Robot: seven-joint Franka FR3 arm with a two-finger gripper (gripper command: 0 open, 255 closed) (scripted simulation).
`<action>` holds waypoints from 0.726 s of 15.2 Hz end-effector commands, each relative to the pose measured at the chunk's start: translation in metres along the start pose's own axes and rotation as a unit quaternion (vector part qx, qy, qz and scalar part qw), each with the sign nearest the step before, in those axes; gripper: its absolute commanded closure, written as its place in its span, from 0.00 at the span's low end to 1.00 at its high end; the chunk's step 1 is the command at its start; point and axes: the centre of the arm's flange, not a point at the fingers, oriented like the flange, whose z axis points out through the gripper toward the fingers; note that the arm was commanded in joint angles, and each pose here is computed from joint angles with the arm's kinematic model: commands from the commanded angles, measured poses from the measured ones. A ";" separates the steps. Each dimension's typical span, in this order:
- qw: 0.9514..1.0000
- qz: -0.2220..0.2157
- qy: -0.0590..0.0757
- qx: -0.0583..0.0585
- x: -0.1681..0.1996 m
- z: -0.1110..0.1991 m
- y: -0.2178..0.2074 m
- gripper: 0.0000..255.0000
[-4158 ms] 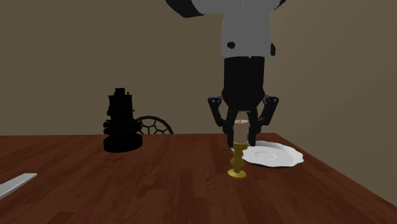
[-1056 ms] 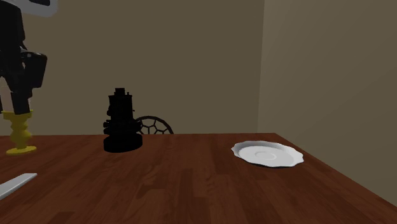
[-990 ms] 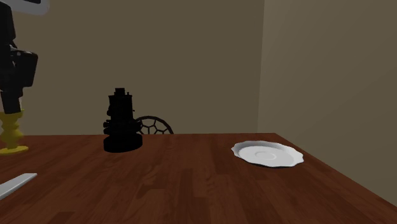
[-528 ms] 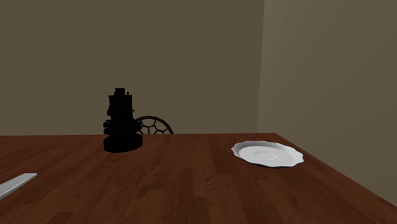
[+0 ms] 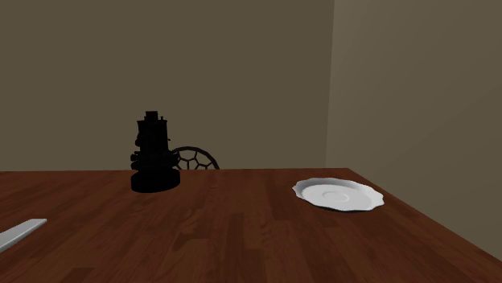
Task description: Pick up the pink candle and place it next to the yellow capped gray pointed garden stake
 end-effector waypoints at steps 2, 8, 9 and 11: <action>1.000 0.000 0.000 0.000 -0.001 0.016 0.000 1.00; 1.000 0.000 0.000 0.000 -0.001 0.048 -0.001 1.00; 1.000 0.000 0.000 0.000 -0.001 0.053 -0.001 1.00; 1.000 0.000 0.000 0.000 -0.001 0.064 -0.001 1.00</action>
